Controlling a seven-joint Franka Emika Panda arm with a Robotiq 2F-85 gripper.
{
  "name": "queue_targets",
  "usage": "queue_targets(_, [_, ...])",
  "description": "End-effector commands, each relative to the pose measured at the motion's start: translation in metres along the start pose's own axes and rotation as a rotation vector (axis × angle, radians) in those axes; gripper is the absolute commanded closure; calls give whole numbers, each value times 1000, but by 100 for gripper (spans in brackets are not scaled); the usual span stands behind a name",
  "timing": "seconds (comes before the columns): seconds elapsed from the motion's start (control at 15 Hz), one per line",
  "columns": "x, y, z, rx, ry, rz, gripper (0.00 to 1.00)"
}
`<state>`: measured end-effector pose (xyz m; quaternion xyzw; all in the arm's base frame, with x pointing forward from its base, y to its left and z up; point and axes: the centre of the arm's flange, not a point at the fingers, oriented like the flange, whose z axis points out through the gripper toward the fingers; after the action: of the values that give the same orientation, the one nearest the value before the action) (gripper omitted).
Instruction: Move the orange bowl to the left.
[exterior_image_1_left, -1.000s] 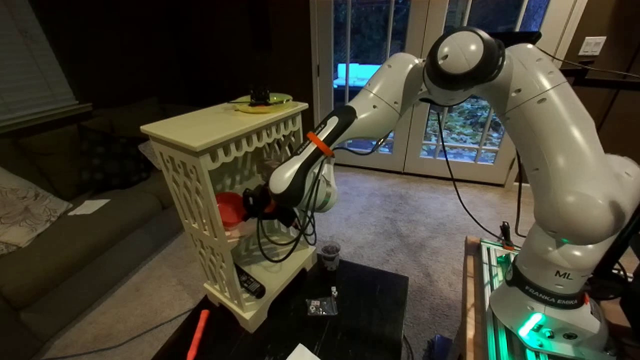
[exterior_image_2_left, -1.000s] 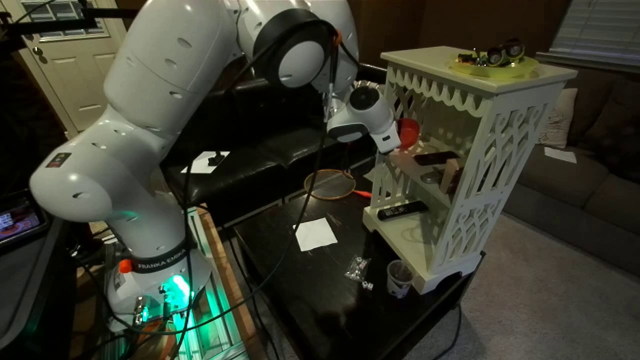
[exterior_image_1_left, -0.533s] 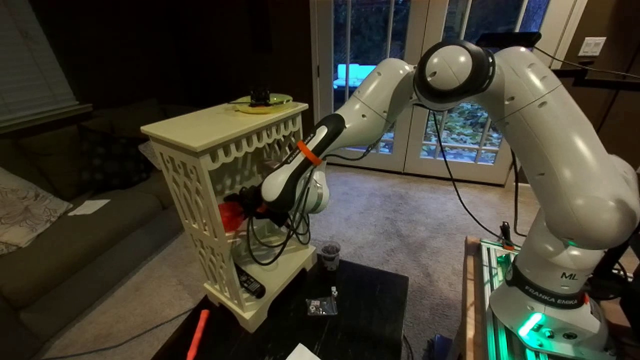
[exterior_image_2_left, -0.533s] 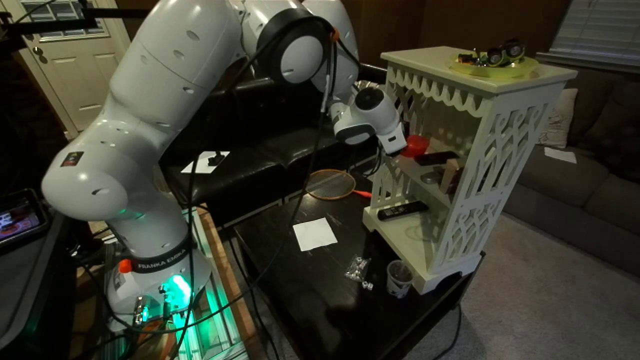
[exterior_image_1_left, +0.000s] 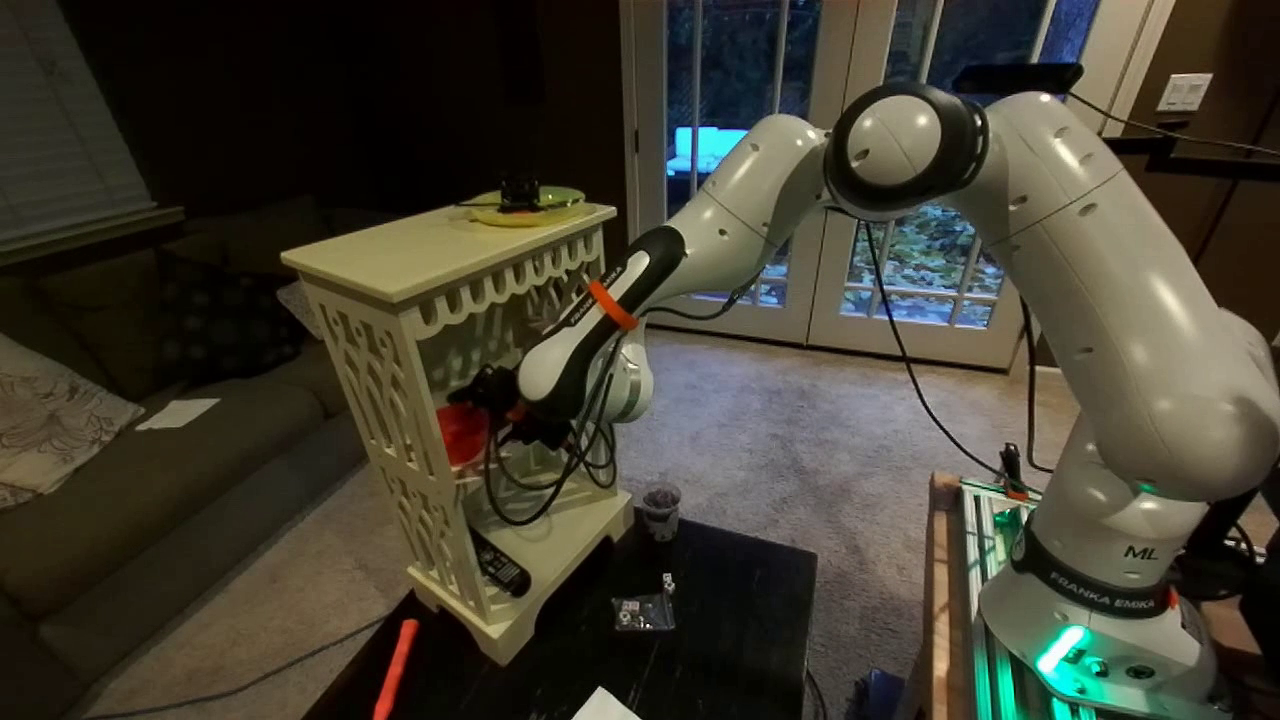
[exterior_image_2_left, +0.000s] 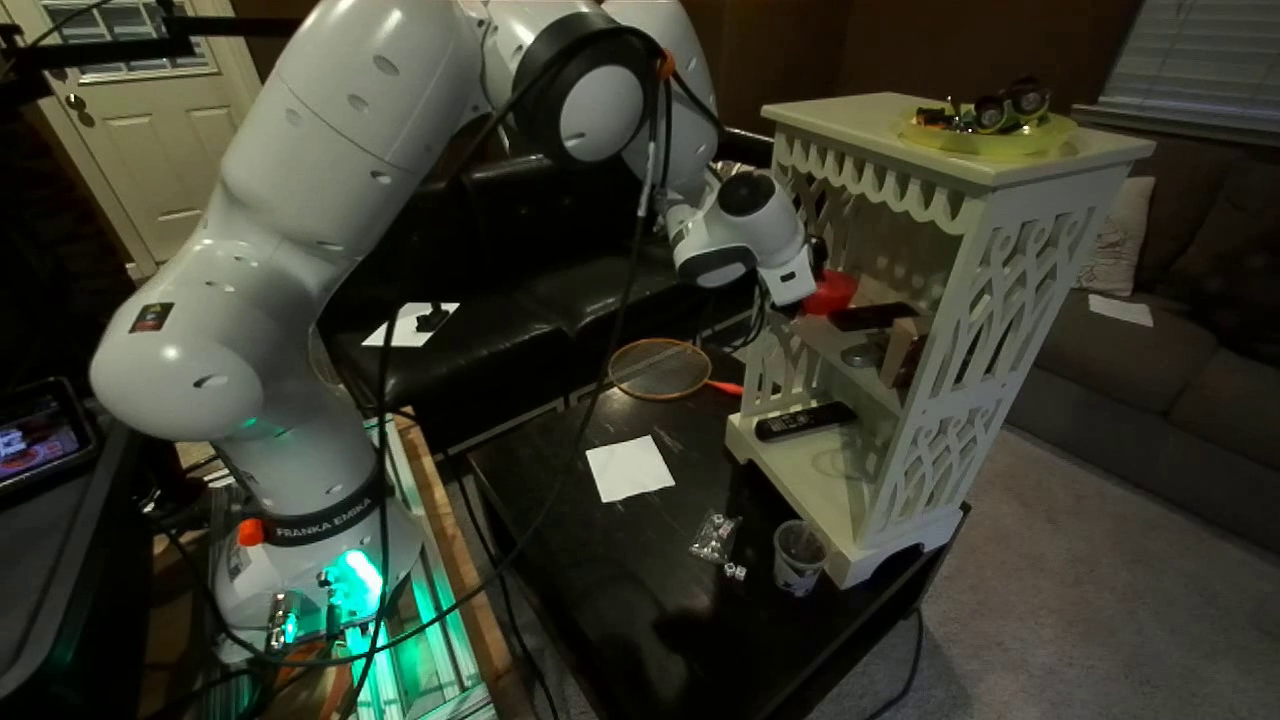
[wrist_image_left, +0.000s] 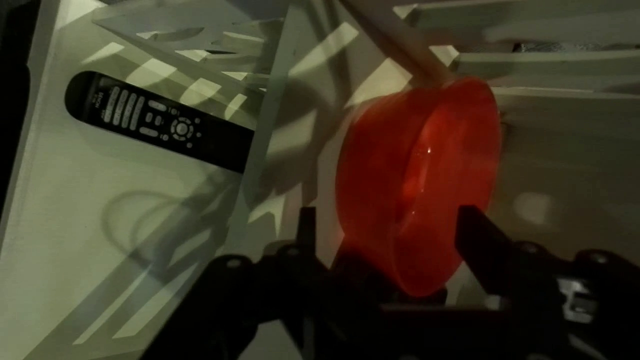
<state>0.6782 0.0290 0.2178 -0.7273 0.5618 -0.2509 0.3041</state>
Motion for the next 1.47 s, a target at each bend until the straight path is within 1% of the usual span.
queue_targets(0.0, [17,0,-28,-28,-45,10,1])
queue_targets(0.13, [25,6,-47,-35,-111,2,0])
queue_targets(0.2, [28,8,-57,-55,-147,-12,0])
queue_targets(0.33, [36,21,-86,-133,-193,-65,0])
queue_targets(0.53, [45,55,-129,-259,-265,-136,0])
queue_targets(0.6, [47,65,-143,-297,-303,-157,0])
queue_targets(0.67, [47,75,-158,-324,-357,-175,0])
queue_targets(0.73, [42,82,-173,-329,-422,-200,0])
queue_targets(0.93, [23,91,-210,-360,-576,-307,0])
queue_targets(1.13, [3,90,-231,-403,-702,-414,0])
queue_targets(1.33, [-15,83,-243,-394,-798,-484,0])
queue_targets(1.4, [-3,86,-199,-392,-782,-434,0])
